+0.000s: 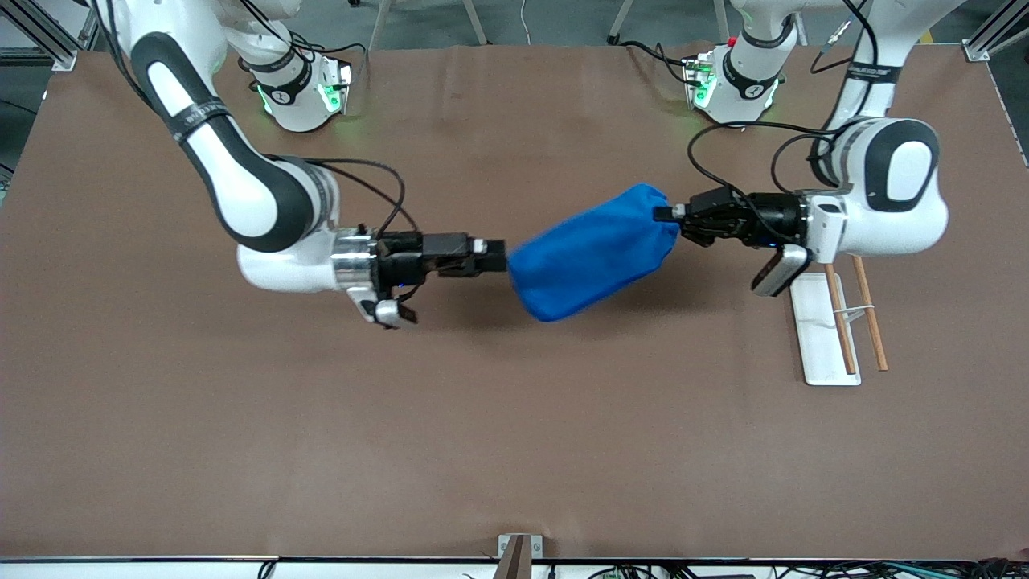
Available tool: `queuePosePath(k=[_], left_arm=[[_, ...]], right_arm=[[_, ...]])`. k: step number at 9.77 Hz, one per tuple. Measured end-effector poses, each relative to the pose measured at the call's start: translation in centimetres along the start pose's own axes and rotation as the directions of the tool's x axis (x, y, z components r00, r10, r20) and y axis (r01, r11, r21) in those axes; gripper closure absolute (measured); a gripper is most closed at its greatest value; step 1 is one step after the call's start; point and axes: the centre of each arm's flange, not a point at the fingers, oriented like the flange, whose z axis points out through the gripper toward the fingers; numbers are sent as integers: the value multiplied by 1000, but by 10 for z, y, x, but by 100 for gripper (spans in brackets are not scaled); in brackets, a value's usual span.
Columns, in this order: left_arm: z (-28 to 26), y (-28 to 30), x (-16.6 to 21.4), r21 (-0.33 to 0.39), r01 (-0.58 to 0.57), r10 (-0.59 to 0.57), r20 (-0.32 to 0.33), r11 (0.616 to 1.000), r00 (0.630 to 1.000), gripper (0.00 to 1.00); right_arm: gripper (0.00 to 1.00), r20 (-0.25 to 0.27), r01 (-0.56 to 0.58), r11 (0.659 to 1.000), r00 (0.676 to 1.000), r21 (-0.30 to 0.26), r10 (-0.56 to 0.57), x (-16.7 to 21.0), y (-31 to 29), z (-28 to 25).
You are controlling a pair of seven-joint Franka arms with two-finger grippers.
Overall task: Right arm passes towel to left arm to hang
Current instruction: 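Open the right gripper and withdraw while the left gripper pulls the towel, then carry the towel with the left gripper over the wooden dowel rack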
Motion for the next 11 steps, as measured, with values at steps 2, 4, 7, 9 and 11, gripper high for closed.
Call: queuePosePath(k=[2,4,7,9,11], left_arm=[[-50,17,16,206,-33,25,44,978,999,97],[-94,24,27,411,-61,26,89,910,996,97],[-148,2,23,672,-107,-40,199,733,979,97],[-182,-16,26,777,-158,-88,264,609,961,97],[-226,-34,31,815,-231,-95,329,531,940,97]], right_arm=[[0,-13,57,978,998,-203,-61,22,16,-52],[0,-19,98,899,993,-428,-117,39,32,-113],[0,-60,58,703,988,-709,-141,56,55,-228],[0,-18,79,530,984,-845,-176,55,51,-275],[0,65,129,280,971,-951,-229,48,22,-314]])
